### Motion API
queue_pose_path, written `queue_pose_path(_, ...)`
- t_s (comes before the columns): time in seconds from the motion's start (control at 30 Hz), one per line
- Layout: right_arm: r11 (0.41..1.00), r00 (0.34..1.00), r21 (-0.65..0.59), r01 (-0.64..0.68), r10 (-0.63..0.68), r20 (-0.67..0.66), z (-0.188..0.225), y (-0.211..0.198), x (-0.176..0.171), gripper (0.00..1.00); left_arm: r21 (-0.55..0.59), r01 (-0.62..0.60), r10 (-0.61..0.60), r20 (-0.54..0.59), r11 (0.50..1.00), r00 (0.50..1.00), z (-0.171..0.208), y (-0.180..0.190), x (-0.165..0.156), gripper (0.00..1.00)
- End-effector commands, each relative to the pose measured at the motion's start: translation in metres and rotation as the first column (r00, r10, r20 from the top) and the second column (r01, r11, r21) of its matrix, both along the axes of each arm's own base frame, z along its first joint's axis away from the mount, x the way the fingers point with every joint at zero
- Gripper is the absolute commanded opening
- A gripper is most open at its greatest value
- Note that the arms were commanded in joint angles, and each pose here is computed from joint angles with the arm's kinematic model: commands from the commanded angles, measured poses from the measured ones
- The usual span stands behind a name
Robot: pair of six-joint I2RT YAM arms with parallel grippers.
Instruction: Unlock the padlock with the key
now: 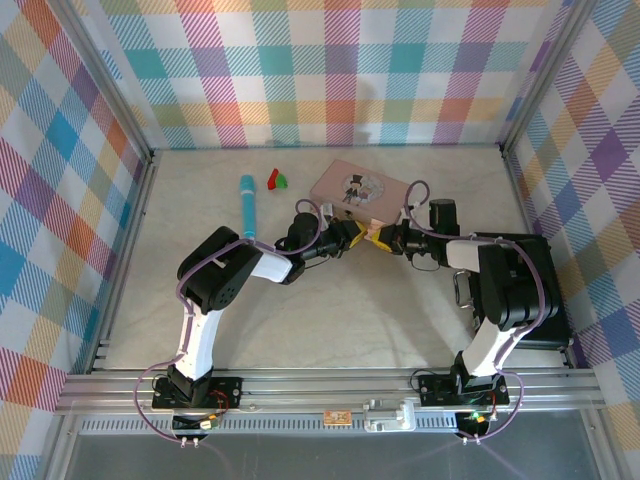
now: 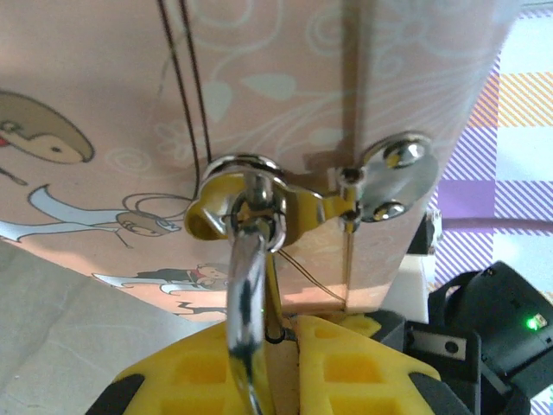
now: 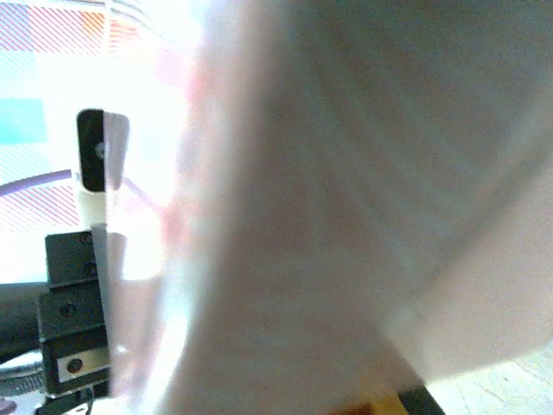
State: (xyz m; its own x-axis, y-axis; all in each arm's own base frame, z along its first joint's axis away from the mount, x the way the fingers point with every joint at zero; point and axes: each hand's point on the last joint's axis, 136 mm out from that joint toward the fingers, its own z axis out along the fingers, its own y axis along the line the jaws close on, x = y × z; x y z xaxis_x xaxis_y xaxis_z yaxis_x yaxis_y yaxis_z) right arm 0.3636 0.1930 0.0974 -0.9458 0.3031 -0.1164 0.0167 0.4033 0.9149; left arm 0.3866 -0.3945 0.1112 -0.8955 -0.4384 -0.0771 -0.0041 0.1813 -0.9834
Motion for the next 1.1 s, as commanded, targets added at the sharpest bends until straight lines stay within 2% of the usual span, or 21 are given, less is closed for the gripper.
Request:
queue_pose_path(0.0,0.999,0.999,0.009,0.046,-0.046,0.028,0.016,0.004,0.022,0.00,-0.115,0.295,-0.274,0.173,0.948,0.946,0.058,-0.037,-0.059,0.00)
queue_pose_path(0.13,0.998,0.997,0.024,0.064,-0.062,-0.050,0.017,0.016,0.006,0.00,-0.039,0.218,-0.208,0.182,0.975,0.961,0.049,-0.030,-0.050,0.00)
queue_pose_path(0.27,0.990,0.986,0.081,0.118,-0.106,-0.132,0.007,0.019,-0.005,0.00,-0.036,0.081,-0.073,0.188,0.996,0.979,0.045,-0.021,-0.028,0.00)
queue_pose_path(0.43,0.984,0.976,0.070,0.166,-0.154,-0.153,0.000,0.018,-0.017,0.00,-0.033,-0.075,0.080,0.165,0.997,0.983,0.041,-0.010,-0.007,0.00)
queue_pose_path(0.57,0.978,0.970,0.039,0.206,-0.199,-0.142,-0.001,0.011,-0.020,0.00,-0.008,-0.151,0.150,0.149,0.989,0.977,0.037,-0.005,0.000,0.00)
queue_pose_path(0.67,0.970,0.963,-0.002,0.242,-0.240,-0.125,-0.004,0.005,-0.021,0.00,-0.007,-0.173,0.172,0.148,0.985,0.974,0.037,-0.004,0.001,0.00)
queue_pose_path(0.93,0.957,0.952,0.009,0.291,-0.289,-0.099,-0.003,0.003,-0.020,0.00,-0.026,-0.188,0.190,0.129,0.982,0.973,0.038,-0.014,-0.002,0.00)
queue_pose_path(1.07,0.961,0.958,0.022,0.275,-0.272,-0.089,0.003,0.011,-0.024,0.00,-0.017,-0.202,0.202,0.118,0.979,0.972,0.036,-0.016,-0.002,0.00)
